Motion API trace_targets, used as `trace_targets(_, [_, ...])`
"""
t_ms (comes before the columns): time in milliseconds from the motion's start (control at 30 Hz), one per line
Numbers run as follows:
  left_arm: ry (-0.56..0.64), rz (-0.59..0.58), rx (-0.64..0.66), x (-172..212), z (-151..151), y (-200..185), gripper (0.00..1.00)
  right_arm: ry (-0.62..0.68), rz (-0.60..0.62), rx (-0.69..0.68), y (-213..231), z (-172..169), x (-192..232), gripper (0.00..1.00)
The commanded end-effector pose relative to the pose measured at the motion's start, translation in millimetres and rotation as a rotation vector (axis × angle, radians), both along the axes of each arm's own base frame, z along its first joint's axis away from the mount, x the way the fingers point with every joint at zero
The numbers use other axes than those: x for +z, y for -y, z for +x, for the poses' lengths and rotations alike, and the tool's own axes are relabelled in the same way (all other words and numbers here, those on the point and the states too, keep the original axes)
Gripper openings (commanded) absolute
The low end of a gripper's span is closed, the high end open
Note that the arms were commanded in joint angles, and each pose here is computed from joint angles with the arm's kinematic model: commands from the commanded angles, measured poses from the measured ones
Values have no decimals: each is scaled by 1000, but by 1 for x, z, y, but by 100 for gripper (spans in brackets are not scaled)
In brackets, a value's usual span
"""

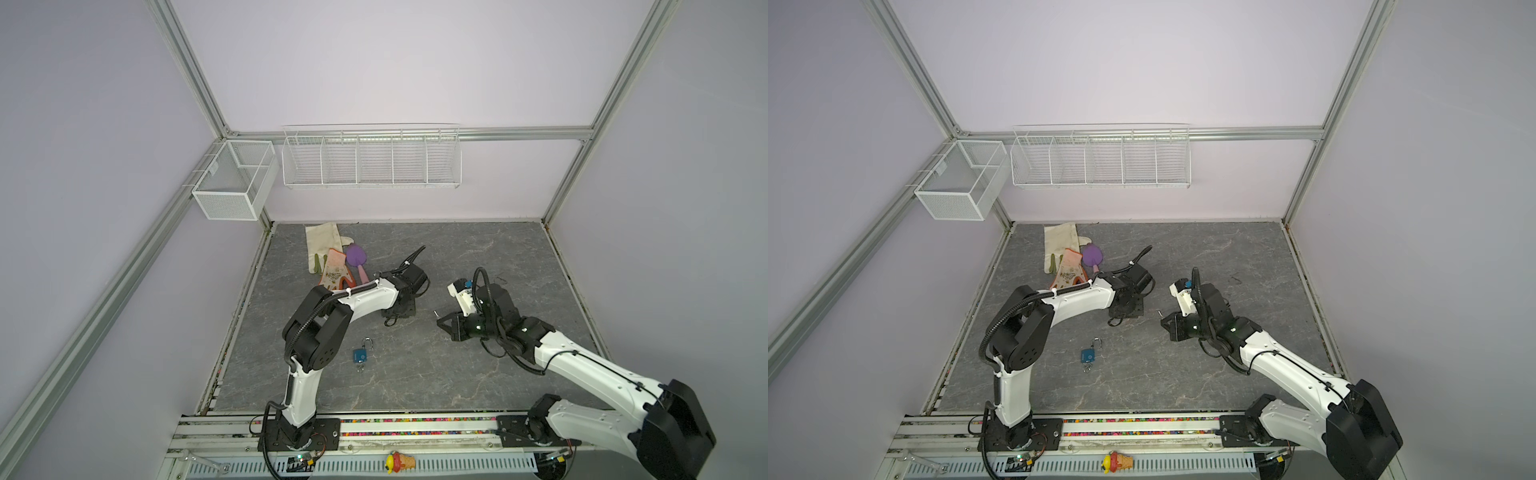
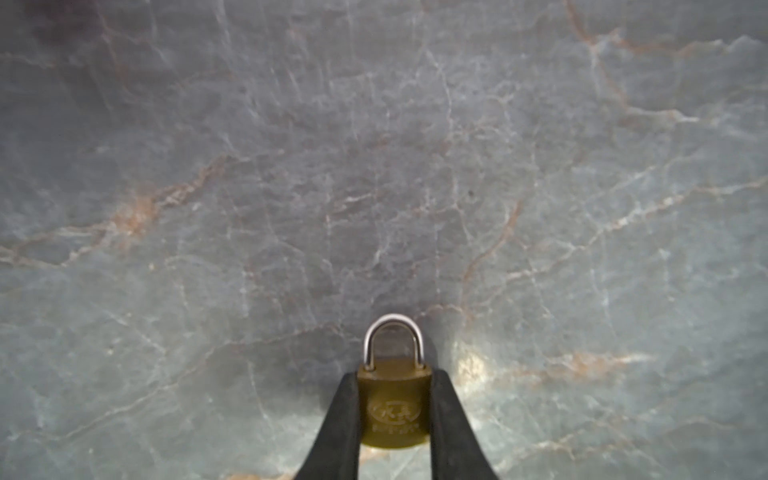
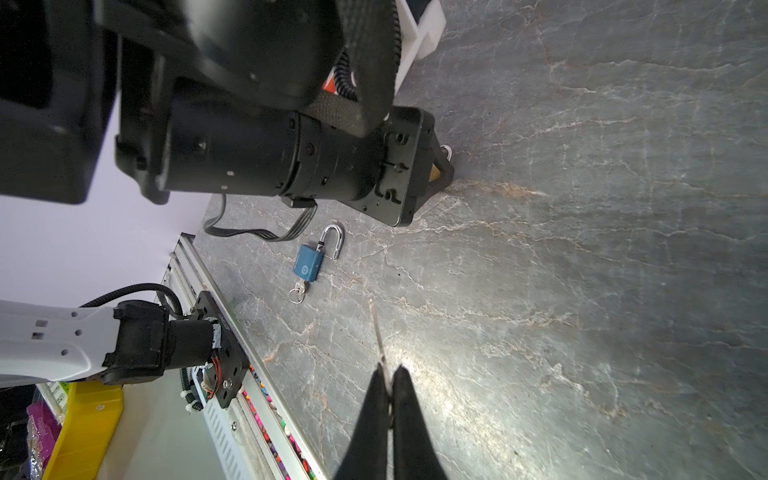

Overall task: Unlock with the key
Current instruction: 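Lift the padlock with the left gripper while the right gripper brings the key toward it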

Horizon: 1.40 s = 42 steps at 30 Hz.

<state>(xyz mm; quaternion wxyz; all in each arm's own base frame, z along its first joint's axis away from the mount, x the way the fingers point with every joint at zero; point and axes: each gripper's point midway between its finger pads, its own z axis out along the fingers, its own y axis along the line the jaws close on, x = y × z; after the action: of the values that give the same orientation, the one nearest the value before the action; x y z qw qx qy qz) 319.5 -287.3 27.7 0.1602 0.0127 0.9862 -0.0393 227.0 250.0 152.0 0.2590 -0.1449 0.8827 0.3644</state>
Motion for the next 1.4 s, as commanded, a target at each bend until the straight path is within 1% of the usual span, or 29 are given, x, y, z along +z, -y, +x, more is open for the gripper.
trace_targets(0, [50, -115, 52, 36, -4, 8, 0, 0, -8, -19, 7, -3, 9, 6])
trace_targets(100, [113, -199, 93, 65, -11, 11, 0, -44, 2, -75, 12, -6, -1, 6])
trace_targets(200, [180, -259, 113, 97, -19, 13, 0, -55, 62, -98, 0, -8, -3, 6])
trace_targets(300, [239, -268, 112, 123, -30, 16, 0, -47, 81, -106, -18, -13, -3, 6])
trace_targets(367, [284, -252, 116, 137, -35, 14, 0, -78, 84, -164, -25, -11, -9, 6])
trace_targets(400, [305, -242, 124, 142, -37, 12, 0, -103, 112, -219, -26, -10, -11, 6])
trace_targets(467, [322, -260, 128, 152, -42, 12, 0, -86, 226, -251, -38, -11, 1, 6])
trace_targets(500, [338, -278, 117, 159, -44, 16, 0, -69, 257, -263, -43, -11, 9, 6])
trace_targets(567, [369, -278, 102, 169, -50, 19, 0, -39, 279, -278, -50, -10, 20, 6])
trace_targets(667, [383, -256, 93, 175, -55, 19, 0, -43, 342, -290, -55, -9, 29, 6])
trace_targets(833, [390, -295, 84, 181, -61, 16, 0, -53, 400, -288, -62, -7, 41, 6])
trace_targets(933, [392, -315, 94, 184, -63, 13, 0, -45, 381, -278, -68, -7, 41, 6])
trace_targets(1133, [382, -350, 87, 188, -68, 13, 0, -33, 429, -240, -81, -6, 50, 6])
trace_targets(1267, [392, -346, 83, 192, -69, 9, 0, -22, 437, -231, -83, -4, 56, 6])
trace_targets(1367, [391, -343, 78, 192, -70, 8, 0, -24, 455, -199, -89, -5, 60, 6])
